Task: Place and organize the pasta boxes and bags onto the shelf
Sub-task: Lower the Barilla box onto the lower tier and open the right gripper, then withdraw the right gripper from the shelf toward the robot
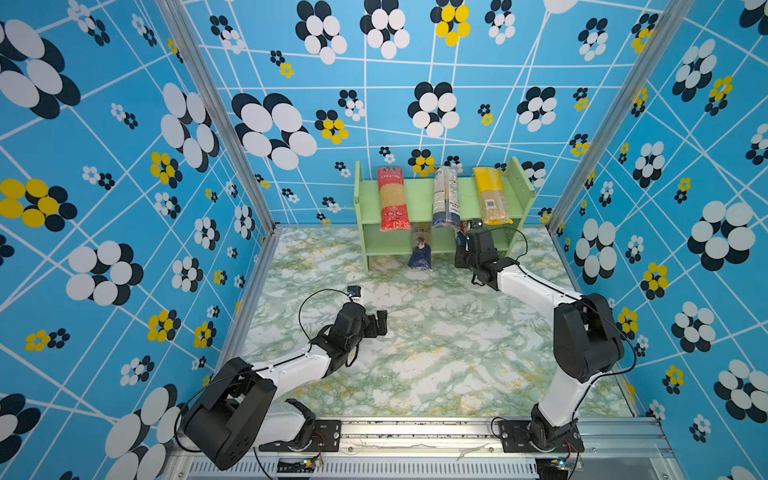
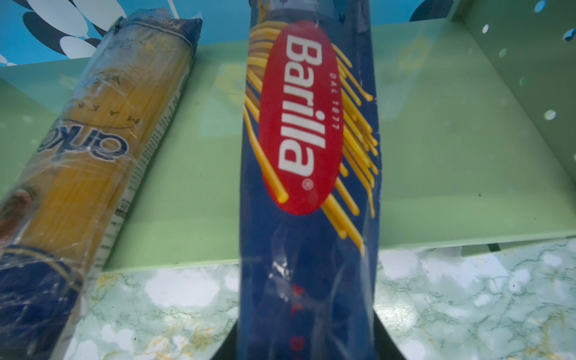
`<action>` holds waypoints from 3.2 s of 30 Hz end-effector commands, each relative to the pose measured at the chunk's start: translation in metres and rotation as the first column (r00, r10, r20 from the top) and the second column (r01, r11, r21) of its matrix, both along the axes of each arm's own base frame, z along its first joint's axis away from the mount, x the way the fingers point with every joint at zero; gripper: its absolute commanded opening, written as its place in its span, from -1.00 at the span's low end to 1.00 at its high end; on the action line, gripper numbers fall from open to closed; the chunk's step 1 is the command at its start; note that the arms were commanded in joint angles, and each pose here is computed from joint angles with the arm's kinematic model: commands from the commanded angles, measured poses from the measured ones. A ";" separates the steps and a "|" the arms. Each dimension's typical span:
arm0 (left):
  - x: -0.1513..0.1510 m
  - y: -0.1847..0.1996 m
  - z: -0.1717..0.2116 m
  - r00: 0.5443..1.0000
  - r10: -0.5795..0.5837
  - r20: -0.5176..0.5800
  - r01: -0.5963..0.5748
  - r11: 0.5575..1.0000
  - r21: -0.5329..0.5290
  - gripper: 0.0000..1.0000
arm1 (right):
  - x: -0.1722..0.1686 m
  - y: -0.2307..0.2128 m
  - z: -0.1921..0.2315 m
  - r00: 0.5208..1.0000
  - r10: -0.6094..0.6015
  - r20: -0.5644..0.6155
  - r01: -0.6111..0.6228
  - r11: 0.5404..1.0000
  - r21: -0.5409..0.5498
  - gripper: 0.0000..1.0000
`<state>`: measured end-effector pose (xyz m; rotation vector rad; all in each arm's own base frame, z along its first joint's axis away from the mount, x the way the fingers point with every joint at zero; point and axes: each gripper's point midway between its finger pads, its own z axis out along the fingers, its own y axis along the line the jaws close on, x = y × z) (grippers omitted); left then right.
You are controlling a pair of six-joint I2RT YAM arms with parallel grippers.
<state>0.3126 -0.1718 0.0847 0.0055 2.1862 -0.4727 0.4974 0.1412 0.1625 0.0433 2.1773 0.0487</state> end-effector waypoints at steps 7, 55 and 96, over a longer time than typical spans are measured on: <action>-0.001 0.004 0.002 1.000 0.015 0.007 -0.015 1.000 -0.018 0.98 | 0.020 -0.007 0.042 0.982 -0.059 0.178 0.053 0.998 0.039 -0.08; 0.003 0.011 0.018 0.999 0.027 0.030 -0.027 1.000 0.010 0.98 | -0.062 0.002 0.043 0.974 0.220 -0.060 -0.222 0.974 -0.043 0.72; 0.013 0.015 0.116 0.969 -0.045 0.243 0.023 0.995 0.093 0.98 | -0.195 -0.051 -0.018 0.952 0.241 -0.190 -0.244 0.970 0.009 0.84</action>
